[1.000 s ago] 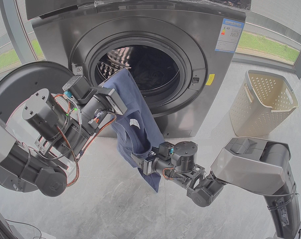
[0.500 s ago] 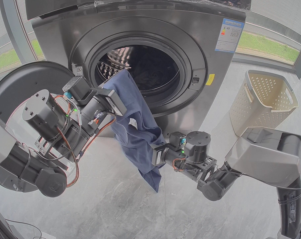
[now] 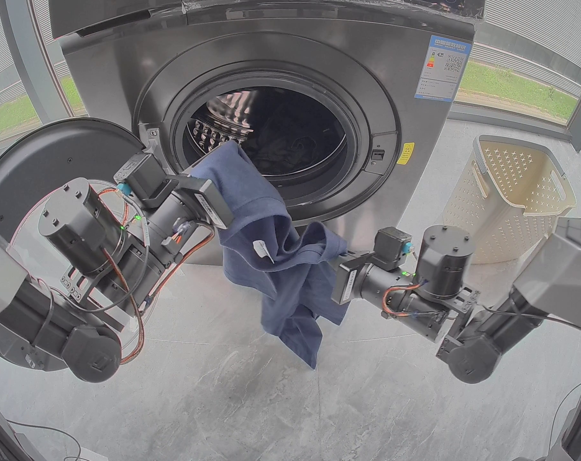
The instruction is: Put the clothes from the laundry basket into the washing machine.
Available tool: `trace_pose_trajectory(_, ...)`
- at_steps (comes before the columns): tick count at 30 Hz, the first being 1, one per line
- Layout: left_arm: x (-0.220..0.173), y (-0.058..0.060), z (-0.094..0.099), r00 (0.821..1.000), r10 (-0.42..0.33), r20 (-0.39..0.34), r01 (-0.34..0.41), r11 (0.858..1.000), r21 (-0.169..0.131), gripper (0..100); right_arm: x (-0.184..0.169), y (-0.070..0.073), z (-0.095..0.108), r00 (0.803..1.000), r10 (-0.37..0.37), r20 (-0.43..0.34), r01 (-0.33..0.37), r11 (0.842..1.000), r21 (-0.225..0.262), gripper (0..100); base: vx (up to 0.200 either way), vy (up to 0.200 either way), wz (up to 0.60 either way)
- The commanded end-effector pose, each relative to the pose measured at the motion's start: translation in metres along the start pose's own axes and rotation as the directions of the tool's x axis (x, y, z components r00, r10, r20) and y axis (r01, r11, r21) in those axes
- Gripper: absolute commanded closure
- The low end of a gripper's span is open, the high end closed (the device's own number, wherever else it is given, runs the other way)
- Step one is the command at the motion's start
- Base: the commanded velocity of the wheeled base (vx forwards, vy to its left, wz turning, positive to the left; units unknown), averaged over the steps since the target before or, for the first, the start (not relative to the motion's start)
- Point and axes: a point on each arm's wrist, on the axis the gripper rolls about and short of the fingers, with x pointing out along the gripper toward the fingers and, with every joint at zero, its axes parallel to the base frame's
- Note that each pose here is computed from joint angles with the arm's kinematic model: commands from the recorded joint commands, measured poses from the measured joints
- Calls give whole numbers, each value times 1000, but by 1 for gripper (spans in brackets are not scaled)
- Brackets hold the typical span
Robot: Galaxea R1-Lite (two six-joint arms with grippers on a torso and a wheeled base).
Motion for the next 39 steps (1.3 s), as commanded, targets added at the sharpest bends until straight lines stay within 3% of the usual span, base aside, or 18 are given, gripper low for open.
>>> trace_pose_trajectory(1,-14,3,6,1000,6,-18,-6,1000,6,100,-38,6,43,995,30,95,-30,1000,-1,100,0,0,0)
trace_pose_trajectory(7,-23,2,10,1000,4,-25,-4,1000,6,100,-66,0,74,983,7,184,-6,1000,-8,100,0,0,0)
trace_pose_trajectory(12,-30,1,15,1000,4,-20,-3,1000,5,100,-77,1,104,956,-2,293,7,1000,-18,100,0,0,0)
trace_pose_trajectory(21,-29,1,20,1000,7,1,-7,1000,5,100,-72,7,125,919,-3,393,16,999,-28,100,0,0,0)
trace_pose_trajectory(24,-29,-1,30,999,2,34,-2,1000,4,100,-71,9,133,904,-5,428,18,999,-26,100,0,0,0)
trace_pose_trajectory(30,-23,-4,52,992,-4,124,4,1000,3,100,-76,12,140,891,-4,454,17,1000,-25,100,0,0,0)
trace_pose_trajectory(39,-22,-6,53,992,-8,125,8,1000,3,100,-81,15,148,878,3,479,11,1000,-26,100,0,0,0)
